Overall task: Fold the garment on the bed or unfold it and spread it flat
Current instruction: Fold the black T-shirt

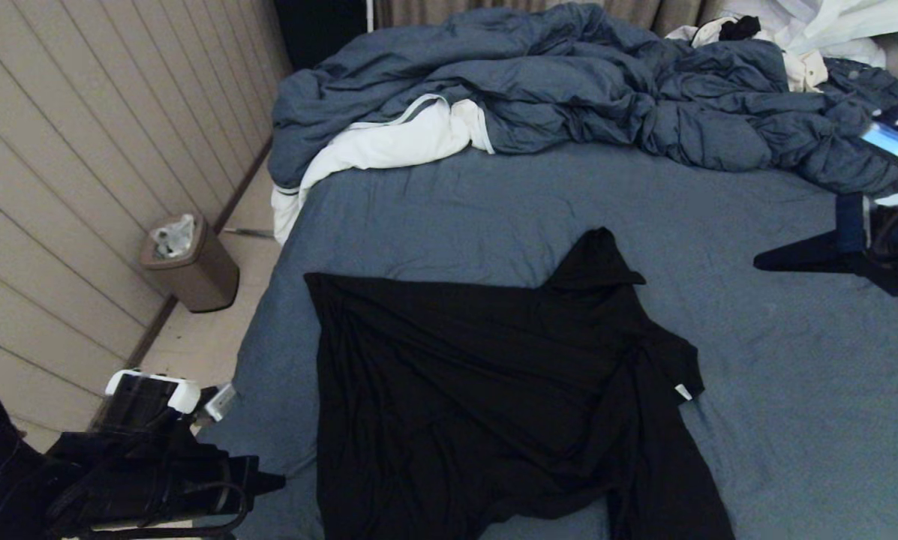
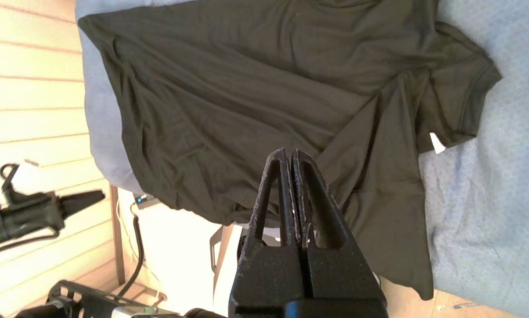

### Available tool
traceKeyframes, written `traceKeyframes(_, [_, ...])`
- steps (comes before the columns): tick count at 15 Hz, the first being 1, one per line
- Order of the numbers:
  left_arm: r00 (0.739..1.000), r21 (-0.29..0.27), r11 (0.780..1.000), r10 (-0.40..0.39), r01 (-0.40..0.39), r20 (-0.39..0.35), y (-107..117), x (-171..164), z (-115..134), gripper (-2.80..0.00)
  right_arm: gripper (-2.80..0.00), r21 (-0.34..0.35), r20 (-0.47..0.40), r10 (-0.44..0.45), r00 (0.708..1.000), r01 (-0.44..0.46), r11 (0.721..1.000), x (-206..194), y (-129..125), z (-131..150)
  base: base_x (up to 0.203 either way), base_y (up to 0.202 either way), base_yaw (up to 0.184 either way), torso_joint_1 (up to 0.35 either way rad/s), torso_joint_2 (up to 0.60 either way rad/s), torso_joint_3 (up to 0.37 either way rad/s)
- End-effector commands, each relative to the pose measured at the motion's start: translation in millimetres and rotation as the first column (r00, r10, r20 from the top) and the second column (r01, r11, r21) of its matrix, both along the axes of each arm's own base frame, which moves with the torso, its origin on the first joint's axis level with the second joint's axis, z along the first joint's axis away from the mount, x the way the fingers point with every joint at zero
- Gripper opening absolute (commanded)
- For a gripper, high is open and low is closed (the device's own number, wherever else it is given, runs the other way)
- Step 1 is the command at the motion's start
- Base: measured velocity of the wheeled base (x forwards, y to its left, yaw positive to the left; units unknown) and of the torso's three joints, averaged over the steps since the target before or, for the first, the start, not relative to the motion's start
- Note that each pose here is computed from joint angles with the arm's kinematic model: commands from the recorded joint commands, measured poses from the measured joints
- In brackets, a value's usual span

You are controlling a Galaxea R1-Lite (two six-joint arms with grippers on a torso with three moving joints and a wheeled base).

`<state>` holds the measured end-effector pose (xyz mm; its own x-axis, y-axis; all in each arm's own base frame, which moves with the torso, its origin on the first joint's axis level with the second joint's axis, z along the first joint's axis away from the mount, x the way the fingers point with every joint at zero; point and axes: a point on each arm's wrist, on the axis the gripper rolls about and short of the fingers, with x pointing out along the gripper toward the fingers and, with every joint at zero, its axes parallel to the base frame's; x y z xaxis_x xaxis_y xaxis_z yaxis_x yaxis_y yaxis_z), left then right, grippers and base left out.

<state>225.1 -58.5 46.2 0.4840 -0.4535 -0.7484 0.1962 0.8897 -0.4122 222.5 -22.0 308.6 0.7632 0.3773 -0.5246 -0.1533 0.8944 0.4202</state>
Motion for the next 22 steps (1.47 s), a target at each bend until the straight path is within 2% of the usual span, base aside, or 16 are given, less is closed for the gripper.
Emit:
traceKeyframes(1, [1.000,0.004,1.000,0.009,-0.009,0.011,-1.8,8.1,-9.2,0.00,-2.80,0.006,-0.012,-0.001,1.000,0.001,1.000,1.0,-0.4,-2.3,0.000,0.000,0.000,0.000,0.00,0.000])
traceKeyframes(5, [0.999,0.007,1.000,0.005,-0.005,0.036,-6.9,16.1,-18.2,0.00,-2.80,0.005,-0.008,0.004,1.000,-0.004,1.000,-3.3,0.9,-1.5,0.000,0.000,0.000,0.000,0.00,0.000])
traceKeyframes(9, [0.998,0.035,0.999,0.013,-0.015,0.061,-15.6,25.9,-28.9,0.00,-2.80,0.006,-0.016,0.003,1.000,-0.003,1.000,-3.1,0.6,-3.6,0.000,0.000,0.000,0.000,0.00,0.000])
traceKeyframes(11, [0.996,0.018,0.999,0.034,-0.035,0.077,-17.9,29.3,-27.8,0.00,-2.80,0.011,-0.015,0.013,1.000,-0.013,1.000,-3.1,1.6,-3.6,0.000,0.000,0.000,0.000,0.00,0.000])
traceKeyframes(16, [0.998,0.030,0.999,0.033,-0.035,0.060,-22.8,38.1,-38.0,0.00,-2.80,0.027,-0.021,0.046,0.999,-0.045,0.999,-0.7,4.3,-5.5,0.000,0.000,0.000,0.000,0.00,0.000])
traceKeyframes(22, [0.997,0.042,0.999,0.023,-0.026,0.080,-35.1,50.8,-43.0,0.00,-2.80,0.026,-0.020,0.047,0.999,-0.046,0.999,-2.5,4.2,-6.1,0.000,0.000,0.000,0.000,0.00,0.000])
